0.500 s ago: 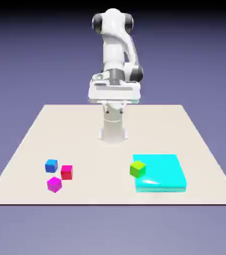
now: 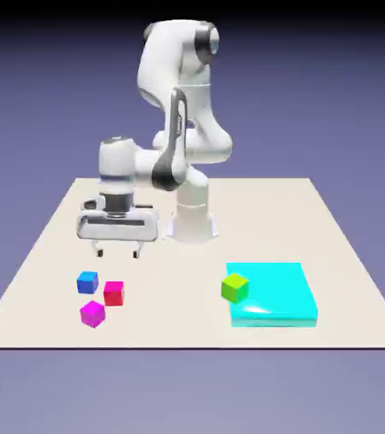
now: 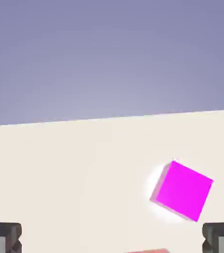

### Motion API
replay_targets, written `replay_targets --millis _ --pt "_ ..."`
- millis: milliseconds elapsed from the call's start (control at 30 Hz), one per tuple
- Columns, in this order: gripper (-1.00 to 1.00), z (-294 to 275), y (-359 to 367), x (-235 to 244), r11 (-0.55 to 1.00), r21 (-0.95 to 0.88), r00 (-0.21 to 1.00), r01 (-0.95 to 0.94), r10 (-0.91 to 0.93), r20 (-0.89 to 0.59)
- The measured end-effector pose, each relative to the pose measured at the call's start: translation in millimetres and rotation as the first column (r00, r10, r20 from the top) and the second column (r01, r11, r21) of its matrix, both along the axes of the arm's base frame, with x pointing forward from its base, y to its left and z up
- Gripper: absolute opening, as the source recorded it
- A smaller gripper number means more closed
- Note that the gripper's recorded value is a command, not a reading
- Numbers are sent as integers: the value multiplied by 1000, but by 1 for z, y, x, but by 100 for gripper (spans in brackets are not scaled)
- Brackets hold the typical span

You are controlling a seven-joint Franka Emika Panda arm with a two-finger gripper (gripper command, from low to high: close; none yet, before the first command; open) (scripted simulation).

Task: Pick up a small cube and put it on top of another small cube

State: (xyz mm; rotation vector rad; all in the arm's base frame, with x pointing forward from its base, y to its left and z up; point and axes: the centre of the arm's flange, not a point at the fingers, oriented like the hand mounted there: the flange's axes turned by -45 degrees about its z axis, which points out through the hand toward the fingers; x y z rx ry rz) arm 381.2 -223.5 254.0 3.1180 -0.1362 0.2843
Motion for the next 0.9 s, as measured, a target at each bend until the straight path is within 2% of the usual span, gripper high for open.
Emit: replay_targets --millis 200,267,500,533,600,900 --pt "0 -60 -82 -63 998 17 980 57 -52 -194" --pt "0 -61 -84 -65 998 17 978 58 -54 -199" --pt "0 -124 -85 -65 998 16 979 56 -52 -199" --pt "-100 -131 -84 -66 998 18 979 58 -53 -199" --pt "-100 -131 -84 -66 998 18 979 58 -53 -199" --pt "-100 -61 -84 -65 998 18 978 58 -53 -200"
